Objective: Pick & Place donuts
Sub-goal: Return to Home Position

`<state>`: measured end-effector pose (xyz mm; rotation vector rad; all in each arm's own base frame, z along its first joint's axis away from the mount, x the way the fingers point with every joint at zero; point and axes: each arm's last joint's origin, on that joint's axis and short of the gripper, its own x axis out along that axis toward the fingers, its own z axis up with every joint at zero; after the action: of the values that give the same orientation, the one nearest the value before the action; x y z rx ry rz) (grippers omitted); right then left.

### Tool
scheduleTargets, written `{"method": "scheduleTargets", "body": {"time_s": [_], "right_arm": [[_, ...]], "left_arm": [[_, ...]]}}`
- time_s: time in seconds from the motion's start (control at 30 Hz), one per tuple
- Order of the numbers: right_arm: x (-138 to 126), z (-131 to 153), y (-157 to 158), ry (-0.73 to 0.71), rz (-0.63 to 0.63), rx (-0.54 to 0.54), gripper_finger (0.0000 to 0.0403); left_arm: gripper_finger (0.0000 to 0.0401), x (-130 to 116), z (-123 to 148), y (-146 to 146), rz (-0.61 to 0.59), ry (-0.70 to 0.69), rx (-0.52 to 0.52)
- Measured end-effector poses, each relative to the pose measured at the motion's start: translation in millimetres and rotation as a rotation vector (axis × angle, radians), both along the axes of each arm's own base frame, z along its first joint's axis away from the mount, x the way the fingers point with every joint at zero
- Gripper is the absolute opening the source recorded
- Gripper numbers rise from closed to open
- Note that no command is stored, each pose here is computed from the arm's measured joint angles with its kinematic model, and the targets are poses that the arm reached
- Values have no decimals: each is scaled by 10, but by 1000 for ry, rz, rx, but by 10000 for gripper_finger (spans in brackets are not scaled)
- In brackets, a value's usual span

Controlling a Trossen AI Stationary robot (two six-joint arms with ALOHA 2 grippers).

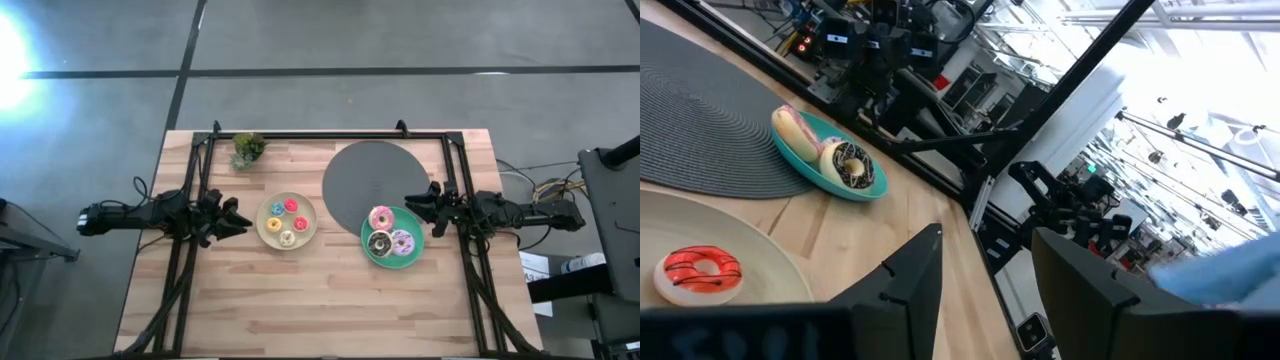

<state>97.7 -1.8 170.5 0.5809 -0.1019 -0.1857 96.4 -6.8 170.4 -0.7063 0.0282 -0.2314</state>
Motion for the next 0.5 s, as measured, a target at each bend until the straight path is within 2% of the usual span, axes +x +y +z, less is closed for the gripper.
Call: {"method": "scheduleTargets", "body": {"time_s": [0.23,0.5], "right_arm": [[0,-3,0,2,0,0,123],[0,-2,0,1,0,0,131]], "left_arm": [[131,0,2,-2,-2,-3,0],[131,-2,3,-25,-28,-4,-8]]}}
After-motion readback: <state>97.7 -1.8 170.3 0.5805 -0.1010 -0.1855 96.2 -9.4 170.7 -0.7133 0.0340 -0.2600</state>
